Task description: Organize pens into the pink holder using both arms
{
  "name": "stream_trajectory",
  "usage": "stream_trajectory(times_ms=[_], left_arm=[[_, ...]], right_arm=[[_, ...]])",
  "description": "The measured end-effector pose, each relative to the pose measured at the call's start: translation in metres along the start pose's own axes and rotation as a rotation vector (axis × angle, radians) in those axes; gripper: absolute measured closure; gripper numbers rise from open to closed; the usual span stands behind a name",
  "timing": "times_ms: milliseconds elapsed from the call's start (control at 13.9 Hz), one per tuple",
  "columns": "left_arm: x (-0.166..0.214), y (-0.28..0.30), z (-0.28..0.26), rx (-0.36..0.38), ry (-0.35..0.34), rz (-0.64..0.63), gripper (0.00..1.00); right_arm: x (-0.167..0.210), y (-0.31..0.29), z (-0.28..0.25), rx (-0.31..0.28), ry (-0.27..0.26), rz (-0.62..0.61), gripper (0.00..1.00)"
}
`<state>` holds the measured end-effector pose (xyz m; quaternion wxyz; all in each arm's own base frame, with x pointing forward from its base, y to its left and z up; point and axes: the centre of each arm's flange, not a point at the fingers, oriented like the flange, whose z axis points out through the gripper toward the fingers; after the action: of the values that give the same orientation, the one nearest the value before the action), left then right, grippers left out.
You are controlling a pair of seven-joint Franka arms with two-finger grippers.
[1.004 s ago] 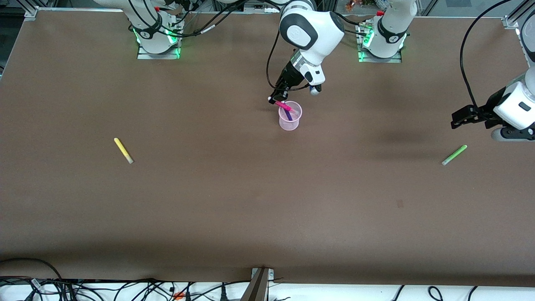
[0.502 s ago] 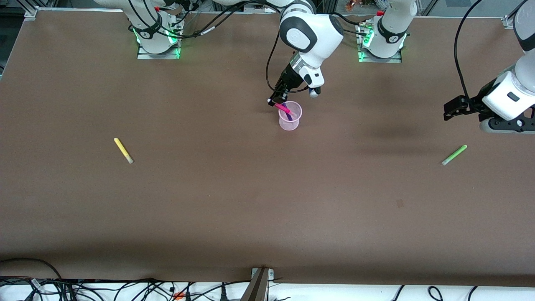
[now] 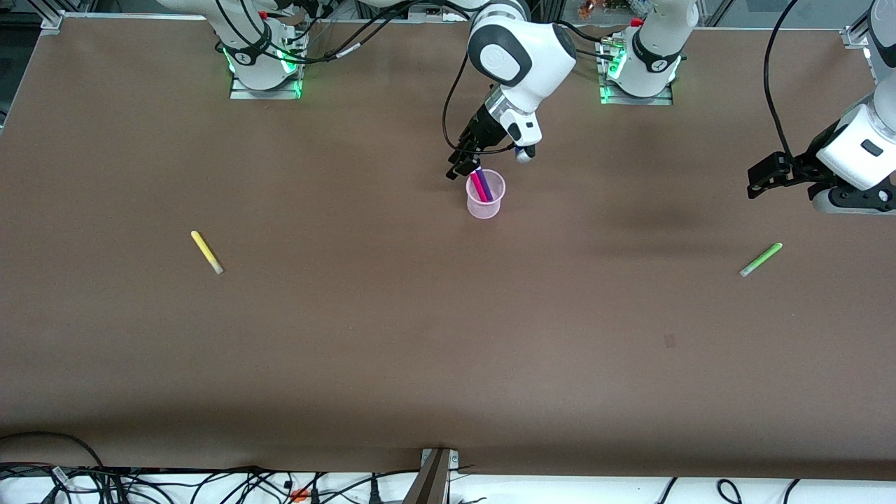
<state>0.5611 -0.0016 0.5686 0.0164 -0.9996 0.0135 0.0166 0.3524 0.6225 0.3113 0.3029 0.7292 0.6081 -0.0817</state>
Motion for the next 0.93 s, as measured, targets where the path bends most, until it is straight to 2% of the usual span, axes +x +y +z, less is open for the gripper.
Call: stream_trajectory(times_ms=[72,215,502,646,861,933], left_arm=[[0.000,0.000,0.000,0.000,0.001,0.001,0.00],[0.000,0.002,-0.001,-0.001,0.002,0.003,0.00],[0.001,0.003,-0.007,-0.002,0.014,0.005,0.00],[0.000,0.003,-0.008,-0.002,0.012,0.004,0.00],[-0.001,0.017,-0.009,-0.002,0.000,0.026,0.00],[-0.002,0.024,-0.009,-0.001,-0.005,0.030,0.00]], right_arm=[[-0.014,0.017,-0.012,0.022,0.004,0.010,0.48],[-0.062,0.071,-0.042,0.122,0.055,0.060,0.48],[-0.206,0.200,-0.062,0.304,0.136,0.110,0.48],[-0.272,0.243,-0.052,0.370,0.136,0.169,0.47],[-0.371,0.301,-0.020,0.403,0.084,0.354,0.44],[-0.399,0.316,-0.004,0.418,0.066,0.413,0.37]])
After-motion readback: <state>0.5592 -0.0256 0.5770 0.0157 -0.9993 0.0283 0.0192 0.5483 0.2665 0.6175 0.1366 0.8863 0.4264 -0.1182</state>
